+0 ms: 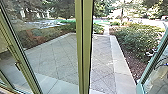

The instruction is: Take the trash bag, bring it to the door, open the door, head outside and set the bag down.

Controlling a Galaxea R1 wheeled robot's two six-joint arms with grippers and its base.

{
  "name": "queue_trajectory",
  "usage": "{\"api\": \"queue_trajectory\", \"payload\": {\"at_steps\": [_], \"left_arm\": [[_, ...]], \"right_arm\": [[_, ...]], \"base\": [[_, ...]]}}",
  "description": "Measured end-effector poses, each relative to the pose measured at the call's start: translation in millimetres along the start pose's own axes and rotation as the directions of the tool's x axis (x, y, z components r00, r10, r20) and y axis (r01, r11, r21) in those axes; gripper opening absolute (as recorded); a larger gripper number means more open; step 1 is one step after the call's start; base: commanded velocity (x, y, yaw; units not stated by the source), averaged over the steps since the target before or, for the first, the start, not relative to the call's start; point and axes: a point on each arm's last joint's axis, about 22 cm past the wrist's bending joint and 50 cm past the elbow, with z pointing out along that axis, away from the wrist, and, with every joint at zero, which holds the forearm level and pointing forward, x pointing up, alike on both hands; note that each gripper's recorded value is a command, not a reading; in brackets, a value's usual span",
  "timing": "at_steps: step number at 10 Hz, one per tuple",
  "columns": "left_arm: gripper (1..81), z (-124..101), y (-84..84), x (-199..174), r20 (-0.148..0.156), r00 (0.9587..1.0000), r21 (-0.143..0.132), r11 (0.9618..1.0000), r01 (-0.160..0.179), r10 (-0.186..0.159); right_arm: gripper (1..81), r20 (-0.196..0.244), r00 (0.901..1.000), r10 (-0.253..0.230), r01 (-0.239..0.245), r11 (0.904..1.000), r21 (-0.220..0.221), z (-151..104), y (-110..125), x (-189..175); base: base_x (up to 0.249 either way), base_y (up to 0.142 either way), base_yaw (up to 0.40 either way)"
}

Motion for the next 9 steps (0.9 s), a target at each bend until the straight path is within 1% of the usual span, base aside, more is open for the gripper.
{"api": "queue_trajectory", "payload": {"at_steps": [1,2,3,4,5,7,9], "left_arm": [[1.0,0.0,0.0,0.0,0.0,1.0,0.0,1.0,0.0,0.0],[1.0,-0.1,-0.3,0.0,0.0,1.0,0.0,1.0,0.0,0.0],[1.0,-0.2,-0.7,0.1,0.0,1.0,0.001,1.0,0.0,0.0],[1.0,-0.5,-1.9,0.4,-0.001,1.0,0.002,1.0,0.0,0.0],[1.0,-1.2,-4.1,0.5,-0.001,1.0,0.005,1.0,-0.001,0.001],[1.0,-1.4,-5.0,0.8,-0.002,1.0,0.006,1.0,-0.004,0.004],[1.0,-1.4,-5.0,1.2,-0.004,1.0,0.006,1.0,-0.004,0.004]], "right_arm": [[81.1,0.063,0.9973,-0.037,0.034,0.9987,0.037,18.9,-14.3,-25.9],[81.1,0.131,0.988,-0.081,0.071,0.9943,0.08,41.3,-30.0,-58.8],[81.1,0.195,0.9723,-0.129,0.106,0.9863,0.127,60.9,-43.7,-93.1],[81.1,0.244,0.9551,-0.168,0.129,0.9776,0.166,77.1,-54.3,-124.1],[81.1,0.288,0.937,-0.197,0.139,0.9678,0.21,91.9,-66.4,-155.7],[81.1,0.346,0.9034,-0.254,0.157,0.946,0.283,115.6,-91.1,-211.6],[81.1,0.372,0.8786,-0.299,0.17,0.9242,0.342,142.3,-116.8,-272.7]], "base": [[0.0,0.0,0.0],[0.0,0.0,0.0],[0.0,0.0,0.0],[0.0,0.0,0.0],[0.0,0.0,0.0],[0.0,0.0,0.0],[0.0,0.0,0.0]]}}
